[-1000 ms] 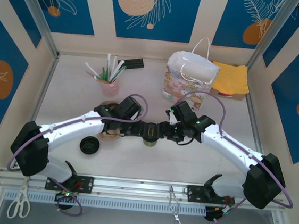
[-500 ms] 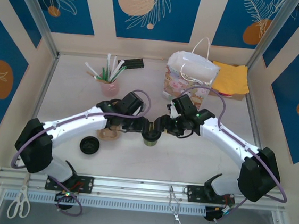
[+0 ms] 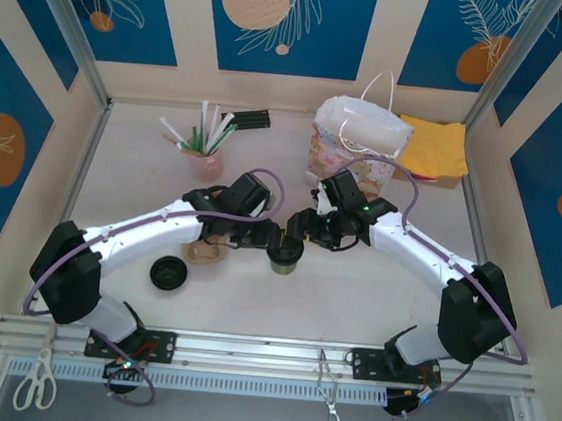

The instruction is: Pack the takeout coffee

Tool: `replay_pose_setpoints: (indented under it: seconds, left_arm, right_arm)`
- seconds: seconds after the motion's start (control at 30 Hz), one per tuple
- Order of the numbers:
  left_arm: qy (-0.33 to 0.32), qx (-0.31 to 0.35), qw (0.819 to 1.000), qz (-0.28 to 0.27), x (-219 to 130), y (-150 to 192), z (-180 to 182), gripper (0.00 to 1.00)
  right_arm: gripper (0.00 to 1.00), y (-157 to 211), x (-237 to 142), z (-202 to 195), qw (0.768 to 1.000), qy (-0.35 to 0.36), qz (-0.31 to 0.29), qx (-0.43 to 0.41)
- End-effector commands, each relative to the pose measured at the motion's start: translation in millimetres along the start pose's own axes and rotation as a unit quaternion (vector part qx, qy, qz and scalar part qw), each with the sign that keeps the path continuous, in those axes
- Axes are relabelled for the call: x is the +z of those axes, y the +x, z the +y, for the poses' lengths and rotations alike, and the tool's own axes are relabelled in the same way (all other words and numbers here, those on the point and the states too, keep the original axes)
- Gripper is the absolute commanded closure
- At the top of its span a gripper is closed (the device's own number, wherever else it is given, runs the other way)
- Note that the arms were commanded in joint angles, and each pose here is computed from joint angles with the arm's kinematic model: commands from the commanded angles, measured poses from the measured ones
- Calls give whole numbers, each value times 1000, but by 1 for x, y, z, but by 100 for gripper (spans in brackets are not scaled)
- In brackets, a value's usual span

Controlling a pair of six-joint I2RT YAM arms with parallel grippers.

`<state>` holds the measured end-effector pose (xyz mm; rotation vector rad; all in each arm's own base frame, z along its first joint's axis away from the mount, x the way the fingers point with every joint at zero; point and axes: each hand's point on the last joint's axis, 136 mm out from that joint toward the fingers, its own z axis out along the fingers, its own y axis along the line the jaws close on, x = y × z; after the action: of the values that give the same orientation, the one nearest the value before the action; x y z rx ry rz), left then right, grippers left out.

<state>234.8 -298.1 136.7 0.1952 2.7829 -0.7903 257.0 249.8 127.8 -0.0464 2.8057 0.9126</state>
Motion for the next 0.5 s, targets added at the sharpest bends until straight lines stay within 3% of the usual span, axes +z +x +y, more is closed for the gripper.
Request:
replay_pose_setpoints:
  seconds: [0.0,0.47]
  left_arm:
    - [-32,-8,999,39,15,18,23,65]
    - [-56,-22,996,72,30,42,46,65]
  right_arm:
    - [48,7,7,-9,1000,9,22,9]
    - [50,43,23,-40,997,41,64,32]
